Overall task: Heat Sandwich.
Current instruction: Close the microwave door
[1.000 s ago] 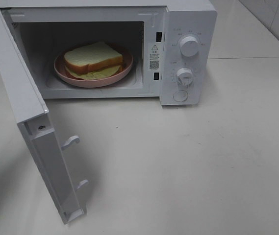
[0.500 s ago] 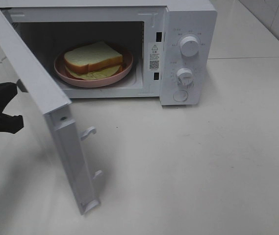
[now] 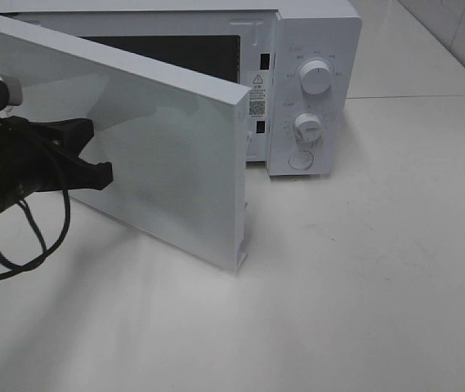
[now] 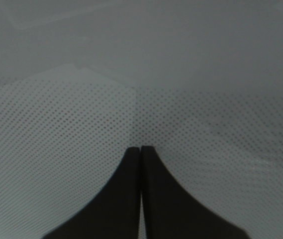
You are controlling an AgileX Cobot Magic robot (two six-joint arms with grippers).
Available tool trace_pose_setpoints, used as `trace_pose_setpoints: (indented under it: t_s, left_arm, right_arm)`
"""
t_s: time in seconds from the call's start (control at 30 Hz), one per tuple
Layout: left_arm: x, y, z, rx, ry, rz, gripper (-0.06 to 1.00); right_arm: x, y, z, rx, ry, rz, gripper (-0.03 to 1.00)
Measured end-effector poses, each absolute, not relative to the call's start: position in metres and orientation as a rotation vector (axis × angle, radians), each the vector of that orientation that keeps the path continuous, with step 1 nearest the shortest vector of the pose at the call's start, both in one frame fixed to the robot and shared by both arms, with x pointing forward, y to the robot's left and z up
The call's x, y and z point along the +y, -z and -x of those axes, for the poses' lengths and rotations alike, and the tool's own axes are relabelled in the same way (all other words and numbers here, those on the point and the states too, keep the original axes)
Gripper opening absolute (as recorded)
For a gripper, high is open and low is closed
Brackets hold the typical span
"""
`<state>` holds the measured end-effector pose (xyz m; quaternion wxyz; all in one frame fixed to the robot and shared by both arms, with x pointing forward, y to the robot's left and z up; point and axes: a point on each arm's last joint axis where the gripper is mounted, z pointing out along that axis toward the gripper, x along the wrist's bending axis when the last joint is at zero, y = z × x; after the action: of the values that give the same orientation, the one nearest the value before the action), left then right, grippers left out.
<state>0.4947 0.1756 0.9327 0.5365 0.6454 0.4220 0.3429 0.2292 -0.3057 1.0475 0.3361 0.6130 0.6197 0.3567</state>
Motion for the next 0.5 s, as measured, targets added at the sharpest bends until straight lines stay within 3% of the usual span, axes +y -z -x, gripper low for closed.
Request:
trace_pose_setpoints:
  t_s: [0.5]
  left_arm:
    - [0.129, -0.935, -0.525, 0.995, -0.798, -1.478, 0.00]
  right_arm:
    - [-0.306, -1.047, -0.229, 1.616, -0.930, -1.599, 0.77]
